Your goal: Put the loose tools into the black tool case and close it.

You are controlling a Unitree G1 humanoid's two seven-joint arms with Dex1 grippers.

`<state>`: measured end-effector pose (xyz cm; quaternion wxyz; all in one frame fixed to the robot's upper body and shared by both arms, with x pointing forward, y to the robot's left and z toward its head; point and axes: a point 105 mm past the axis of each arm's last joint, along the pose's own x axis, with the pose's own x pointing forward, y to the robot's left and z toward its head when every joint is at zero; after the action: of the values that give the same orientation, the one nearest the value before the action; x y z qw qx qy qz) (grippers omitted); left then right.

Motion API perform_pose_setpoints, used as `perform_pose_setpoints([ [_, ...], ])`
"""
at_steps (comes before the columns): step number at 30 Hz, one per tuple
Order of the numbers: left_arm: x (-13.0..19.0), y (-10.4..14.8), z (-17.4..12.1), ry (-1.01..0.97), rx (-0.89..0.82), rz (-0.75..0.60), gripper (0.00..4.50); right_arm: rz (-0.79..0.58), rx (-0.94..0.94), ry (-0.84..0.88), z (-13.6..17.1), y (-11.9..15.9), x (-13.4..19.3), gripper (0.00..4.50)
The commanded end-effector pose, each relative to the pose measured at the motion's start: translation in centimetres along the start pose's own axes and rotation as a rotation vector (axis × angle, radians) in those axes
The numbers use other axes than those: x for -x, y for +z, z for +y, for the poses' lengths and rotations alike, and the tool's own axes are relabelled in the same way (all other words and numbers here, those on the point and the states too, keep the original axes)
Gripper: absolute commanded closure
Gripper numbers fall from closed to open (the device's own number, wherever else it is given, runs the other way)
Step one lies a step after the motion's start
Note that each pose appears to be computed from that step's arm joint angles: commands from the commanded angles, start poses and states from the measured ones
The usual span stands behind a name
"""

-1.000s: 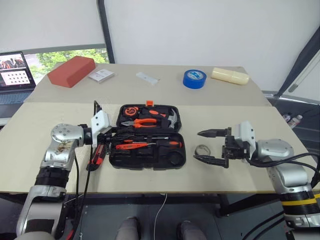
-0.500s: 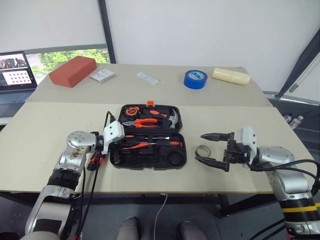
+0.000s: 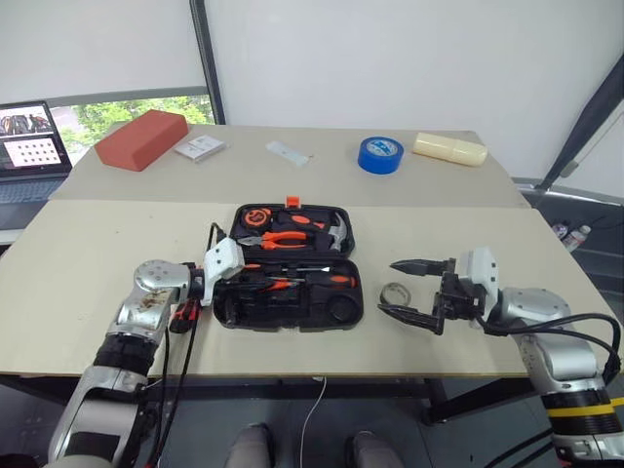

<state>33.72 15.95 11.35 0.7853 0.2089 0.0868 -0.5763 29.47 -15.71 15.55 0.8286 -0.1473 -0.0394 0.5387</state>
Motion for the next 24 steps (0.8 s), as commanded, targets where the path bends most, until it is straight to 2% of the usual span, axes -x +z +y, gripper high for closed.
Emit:
perform_pose_setpoints([
  [1, -0.1, -0.2, -0.4, -0.015, 0.009, 0.011, 4.46, -0.045, 0.041, -0.014, -0.3, 1.5, 0.1, 0.00],
  [5, -0.1, 2.2, 0.9, 0.067, -0.023, -0.121, 4.46, -0.047, 0.039, -0.016, -0.3, 1.5, 0.1, 0.00],
  [10, 0.6, 3.2, 2.0, 0.128, -0.010, -0.169, 4.46, -0.045, 0.035, -0.015, -0.3, 1.5, 0.3, 0.00],
  [12, 0.7, 2.8, 2.2, 0.150, 0.004, -0.137, 4.46, -0.043, 0.036, -0.015, -0.4, 1.5, 0.4, 0.00],
  [15, 0.1, 0.7, 1.8, 0.142, -0.009, -0.023, 4.46, -0.041, 0.036, -0.015, -0.5, 1.4, 0.4, 0.00],
  [19, -1.0, 0.0, 0.7, 0.081, 0.005, 0.011, 4.46, -0.035, 0.037, -0.015, -0.6, 1.4, 0.4, 0.00],
  [24, -1.6, -2.1, 0.4, 0.085, 0.047, 0.129, 4.46, -0.028, 0.038, -0.018, -0.8, 1.2, 0.5, 0.00],
])
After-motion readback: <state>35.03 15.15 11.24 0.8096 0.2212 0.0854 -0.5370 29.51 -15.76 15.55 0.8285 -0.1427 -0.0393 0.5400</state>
